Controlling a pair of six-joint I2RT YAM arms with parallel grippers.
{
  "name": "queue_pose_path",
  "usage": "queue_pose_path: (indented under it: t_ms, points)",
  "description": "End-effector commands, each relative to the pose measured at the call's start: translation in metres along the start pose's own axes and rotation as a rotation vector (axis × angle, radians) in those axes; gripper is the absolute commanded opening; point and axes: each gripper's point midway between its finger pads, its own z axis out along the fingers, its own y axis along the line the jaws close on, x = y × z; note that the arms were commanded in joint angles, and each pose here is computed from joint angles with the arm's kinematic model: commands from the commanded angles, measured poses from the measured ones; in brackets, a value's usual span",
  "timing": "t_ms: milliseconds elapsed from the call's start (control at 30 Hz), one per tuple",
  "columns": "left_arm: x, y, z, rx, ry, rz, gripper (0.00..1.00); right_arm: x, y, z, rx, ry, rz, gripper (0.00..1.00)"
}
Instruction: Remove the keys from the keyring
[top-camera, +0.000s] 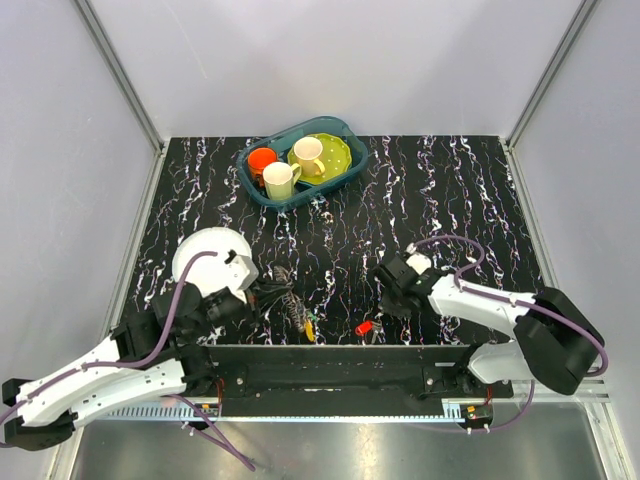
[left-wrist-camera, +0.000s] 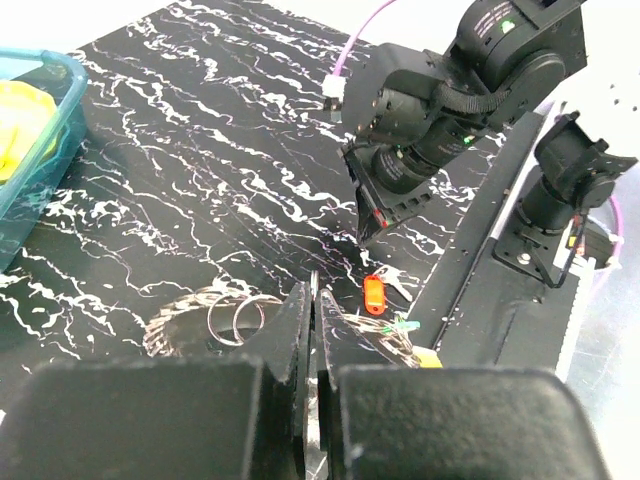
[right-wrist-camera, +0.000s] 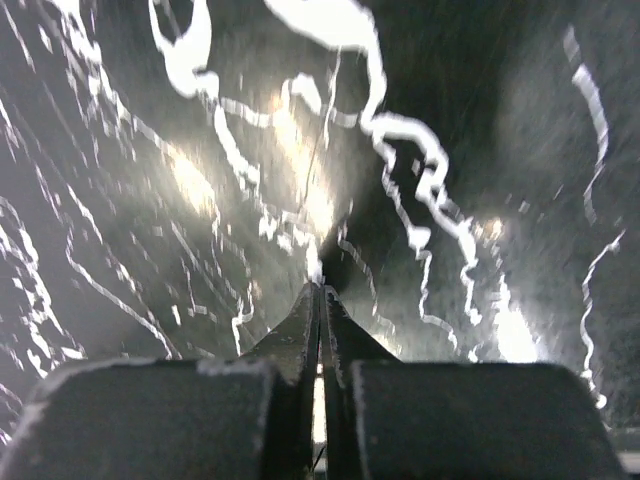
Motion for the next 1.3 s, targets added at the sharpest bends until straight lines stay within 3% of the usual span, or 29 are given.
queue_pose_path:
  t_ms: [0, 100, 200, 233, 367, 433, 700, 967, 1267]
  points:
    - [-0.023, 0.013, 0.011, -0.088, -0.061, -0.018, 0.0, -0.053, -0.012, 0.008, 0.086, -0.155, -0.001, 0.0]
    - [-0.023, 0.023, 0.021, -0.157, -0.027, -0.028, 0.0, -0.087, -0.011, 0.006, 0.066, -0.21, 0.018, 0.0]
    - [-0.018, 0.038, 0.032, -0.252, 0.017, -0.036, 0.0, -0.093, 0.011, -0.002, -0.024, -0.176, 0.0, 0.0]
    - [-0.021, 0.041, 0.034, -0.268, 0.018, -0.041, 0.0, -0.081, 0.023, -0.005, -0.085, -0.106, -0.001, 0.02]
    - [-0.015, 0.052, 0.056, -0.305, 0.063, -0.068, 0.0, -0.044, 0.037, -0.018, -0.205, 0.03, -0.005, 0.3]
    - [-0.011, 0.061, 0.063, -0.314, 0.076, -0.116, 0.0, -0.033, 0.035, -0.032, -0.255, 0.027, -0.024, 0.34]
    - [-0.015, 0.09, 0.062, -0.312, 0.058, -0.211, 0.0, -0.011, 0.036, -0.065, -0.506, 0.011, -0.372, 0.43]
    - [-0.017, 0.094, 0.049, -0.31, 0.054, -0.197, 0.0, 0.006, 0.034, -0.045, -0.365, 0.047, -0.549, 0.4]
    - [-0.018, 0.094, 0.044, -0.296, 0.067, -0.182, 0.0, 0.016, 0.031, -0.024, -0.234, 0.091, -0.575, 0.41]
